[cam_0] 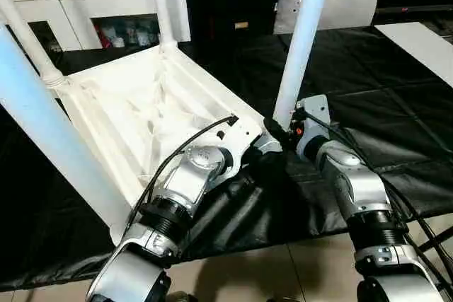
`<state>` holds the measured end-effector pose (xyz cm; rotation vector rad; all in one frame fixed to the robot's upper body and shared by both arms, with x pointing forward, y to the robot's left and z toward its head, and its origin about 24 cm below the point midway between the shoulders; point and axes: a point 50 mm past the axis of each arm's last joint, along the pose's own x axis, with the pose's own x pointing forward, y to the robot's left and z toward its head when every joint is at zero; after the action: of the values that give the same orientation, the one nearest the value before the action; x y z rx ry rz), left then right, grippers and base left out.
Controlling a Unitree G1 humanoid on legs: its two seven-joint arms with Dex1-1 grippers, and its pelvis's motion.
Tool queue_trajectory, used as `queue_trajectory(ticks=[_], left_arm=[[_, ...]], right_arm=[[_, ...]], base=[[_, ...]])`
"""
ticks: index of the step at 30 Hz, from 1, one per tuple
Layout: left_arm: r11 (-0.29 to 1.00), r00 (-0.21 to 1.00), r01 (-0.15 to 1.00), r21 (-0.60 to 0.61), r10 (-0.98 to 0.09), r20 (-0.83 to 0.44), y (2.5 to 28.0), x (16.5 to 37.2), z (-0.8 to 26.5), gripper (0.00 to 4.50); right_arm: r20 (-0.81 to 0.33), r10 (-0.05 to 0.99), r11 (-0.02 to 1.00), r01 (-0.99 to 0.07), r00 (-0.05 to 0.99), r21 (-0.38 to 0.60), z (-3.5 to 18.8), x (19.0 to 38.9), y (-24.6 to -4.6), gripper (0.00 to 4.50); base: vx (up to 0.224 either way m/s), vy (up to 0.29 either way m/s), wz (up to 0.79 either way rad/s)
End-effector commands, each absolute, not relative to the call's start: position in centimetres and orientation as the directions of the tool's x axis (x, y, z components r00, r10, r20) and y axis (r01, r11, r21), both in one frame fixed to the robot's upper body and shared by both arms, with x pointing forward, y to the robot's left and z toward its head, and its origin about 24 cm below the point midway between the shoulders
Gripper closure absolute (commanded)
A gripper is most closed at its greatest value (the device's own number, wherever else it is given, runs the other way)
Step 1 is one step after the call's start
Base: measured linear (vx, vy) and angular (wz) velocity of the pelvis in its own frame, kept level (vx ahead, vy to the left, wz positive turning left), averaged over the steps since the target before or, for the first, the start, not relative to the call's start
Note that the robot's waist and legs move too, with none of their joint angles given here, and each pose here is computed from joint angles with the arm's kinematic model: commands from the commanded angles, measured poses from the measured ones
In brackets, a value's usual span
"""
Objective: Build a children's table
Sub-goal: Rotate leg to tighten
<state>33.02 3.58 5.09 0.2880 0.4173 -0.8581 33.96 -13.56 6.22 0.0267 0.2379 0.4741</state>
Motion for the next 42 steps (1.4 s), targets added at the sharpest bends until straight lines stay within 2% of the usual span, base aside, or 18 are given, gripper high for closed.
queue_trajectory(ticks=[1, 4, 6, 11, 15, 18, 20, 22, 25, 27, 28, 30, 32, 35, 37, 42], left_arm=[[0.623, 0.617, 0.768, 0.145, -0.663, -0.424, 4.0, 33.5, 6.2, 4.5], [0.54, 0.567, 0.817, 0.203, -0.688, -0.453, 5.4, 33.4, 5.5, 4.5], [0.525, 0.555, 0.826, 0.207, -0.688, -0.468, 5.8, 33.3, 5.3, 4.5], [0.388, 0.439, 0.897, 0.21, -0.739, -0.511, 7.6, 32.8, 4.8, 4.5], [0.308, 0.373, 0.928, 0.211, -0.754, -0.54, 8.4, 32.4, 4.7, 4.5], [0.115, 0.208, 0.975, 0.19, -0.777, -0.595, 9.6, 31.4, 4.6, 4.5], [0.055, 0.152, 0.983, 0.175, -0.776, -0.612, 9.9, 31.1, 4.7, 4.5], [-0.018, 0.088, 0.987, 0.16, -0.771, -0.63, 10.1, 30.6, 4.7, 4.5], [-0.048, 0.061, 0.987, 0.153, -0.769, -0.636, 10.1, 30.4, 4.7, 4.5], [-0.109, 0.005, 0.985, 0.136, -0.76, -0.65, 10.1, 30.0, 4.6, 4.5], [-0.176, -0.058, 0.978, 0.113, -0.749, -0.66, 10.0, 29.5, 4.6, 4.5], [-0.204, -0.087, 0.974, 0.103, -0.748, -0.658, 9.9, 29.3, 4.7, 4.5], [-0.219, -0.103, 0.971, 0.098, -0.749, -0.655, 9.8, 29.2, 4.8, 4.5], [-0.237, -0.119, 0.967, 0.095, -0.748, -0.653, 9.7, 29.2, 4.9, 4.5], [-0.255, -0.132, 0.962, 0.095, -0.742, -0.657, 9.5, 29.2, 5.1, 4.5], [-0.271, -0.147, 0.958, 0.091, -0.739, -0.657, 9.5, 29.1, 5.2, 4.5]], right_arm=[[-0.252, 0.547, 0.837, -0.531, 0.798, 0.133, 4.8, 33.0, -13.0, 1.05], [-0.233, 0.608, 0.791, -0.604, 0.759, 0.096, 5.5, 32.4, -15.4, 0.84], [-0.232, 0.628, 0.774, -0.627, 0.743, 0.084, 5.6, 32.2, -16.0, 0.52], [-0.226, 0.682, 0.719, -0.694, 0.696, 0.031, 6.9, 31.6, -19.5, 0.17], [-0.241, 0.713, 0.679, -0.734, 0.658, 0.004, 7.4, 31.3, -20.5, 0.02], [-0.286, 0.801, 0.555, -0.831, 0.526, 0.026, 8.1, 30.1, -21.8, 0.02], [-0.302, 0.833, 0.494, -0.869, 0.463, 0.032, 8.4, 29.7, -22.0, 0.02], [-0.319, 0.851, 0.434, -0.901, 0.417, -0.02, 8.6, 29.4, -21.9, 0.02], [-0.324, 0.856, 0.412, -0.91, 0.403, -0.043, 8.6, 29.3, -21.9, 0.02], [-0.324, 0.877, 0.364, -0.931, 0.355, -0.036, 8.6, 29.1, -21.5, 0.19], [-0.315, 0.902, 0.307, -0.952, 0.296, -0.015, 8.6, 28.8, -20.9, 0.38], [-0.311, 0.913, 0.28, -0.96, 0.266, -0.002, 8.5, 28.7, -20.6, 0.5], [-0.308, 0.918, 0.264, -0.965, 0.25, 0.005, 8.5, 28.6, -20.4, 0.75], [-0.306, 0.927, 0.235, -0.972, 0.219, 0.016, 8.3, 28.6, -20.0, 0.82], [-0.298, 0.937, 0.199, -0.979, 0.18, 0.035, 7.8, 28.6, -19.1, 1.15], [-0.29, 0.946, 0.166, -0.985, 0.144, 0.055, 7.4, 28.5, -18.3, 1.6]], base=[[0.0, 0.0, 0.0], [0.0, 0.0, 0.0], [0.0, 0.0, 0.0], [0.0, 0.0, 0.0], [0.0, 0.0, 0.0], [0.0, 0.0, 0.0], [0.0, 0.0, 0.0], [0.0, 0.0, 0.0], [0.0, 0.0, 0.0], [0.0, 0.0, 0.0], [0.0, 0.0, 0.0], [0.0, 0.0, 0.0], [0.0, 0.0, 0.0], [0.0, 0.0, 0.0], [0.0, 0.0, 0.0], [0.0, 0.0, 0.0]])
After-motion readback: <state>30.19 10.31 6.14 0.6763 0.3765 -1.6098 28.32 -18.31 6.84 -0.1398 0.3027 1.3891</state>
